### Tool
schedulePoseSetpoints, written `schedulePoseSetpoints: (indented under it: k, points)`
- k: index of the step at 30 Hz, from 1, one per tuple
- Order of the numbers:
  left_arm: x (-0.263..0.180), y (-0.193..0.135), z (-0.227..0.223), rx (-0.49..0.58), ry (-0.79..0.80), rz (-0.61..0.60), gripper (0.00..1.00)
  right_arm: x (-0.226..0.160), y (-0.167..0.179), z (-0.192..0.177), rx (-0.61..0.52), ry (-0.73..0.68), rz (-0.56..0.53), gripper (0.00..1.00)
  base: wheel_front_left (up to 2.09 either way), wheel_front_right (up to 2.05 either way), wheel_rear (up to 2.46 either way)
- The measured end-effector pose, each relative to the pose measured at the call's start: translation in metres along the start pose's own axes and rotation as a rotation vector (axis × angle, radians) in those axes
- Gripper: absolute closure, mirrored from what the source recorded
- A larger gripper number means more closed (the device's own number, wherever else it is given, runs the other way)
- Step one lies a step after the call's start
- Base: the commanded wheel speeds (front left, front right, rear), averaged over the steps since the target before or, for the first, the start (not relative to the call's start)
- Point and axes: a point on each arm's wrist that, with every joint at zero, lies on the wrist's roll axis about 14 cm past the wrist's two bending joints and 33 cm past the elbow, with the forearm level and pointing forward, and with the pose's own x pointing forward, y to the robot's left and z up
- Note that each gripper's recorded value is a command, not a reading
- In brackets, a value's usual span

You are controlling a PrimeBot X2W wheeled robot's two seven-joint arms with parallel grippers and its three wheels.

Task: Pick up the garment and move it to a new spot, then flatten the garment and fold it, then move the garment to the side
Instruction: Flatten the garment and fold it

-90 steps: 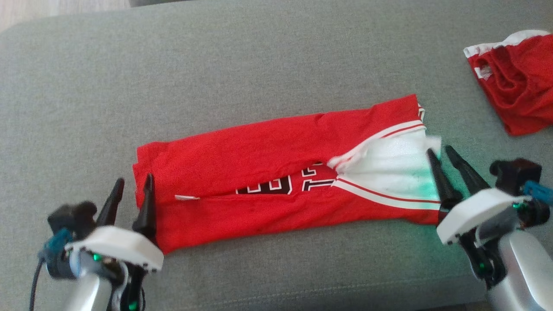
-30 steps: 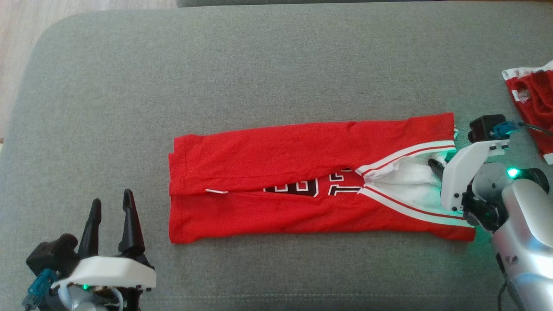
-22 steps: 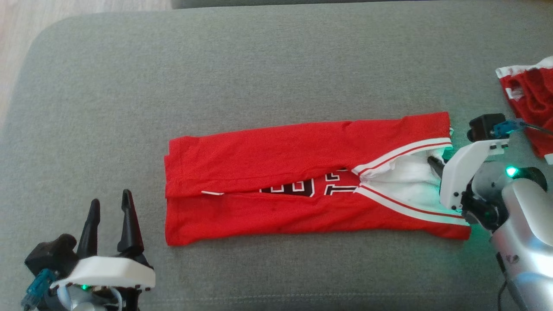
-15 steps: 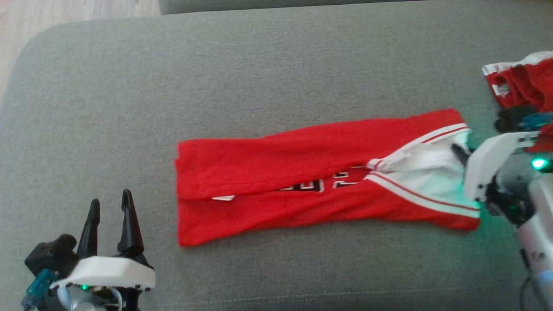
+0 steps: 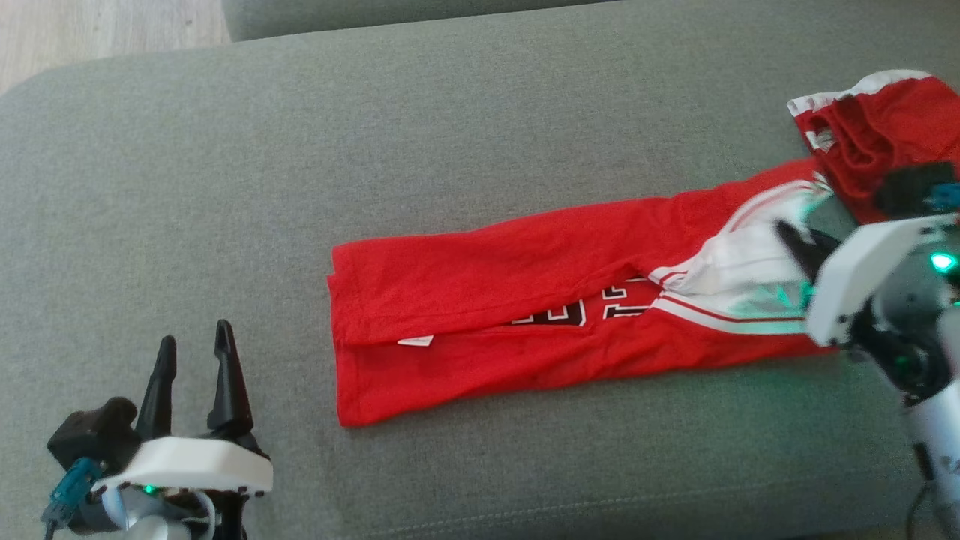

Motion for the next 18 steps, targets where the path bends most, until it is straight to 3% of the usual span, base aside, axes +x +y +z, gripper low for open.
schedulePoseSetpoints:
  k: [11,18]
  points:
    - [-0.007,0.006,0.006,0.004,-0.019,0.018,0.00,-0.007,0.110,0.010,-0.123,-0.017,0.300,1.00,0.00,0.00,0.00]
    - [-0.016,0.012,0.006,0.003,-0.020,0.036,0.00,-0.012,0.190,-0.001,-0.120,0.012,0.515,1.00,0.00,0.00,0.00]
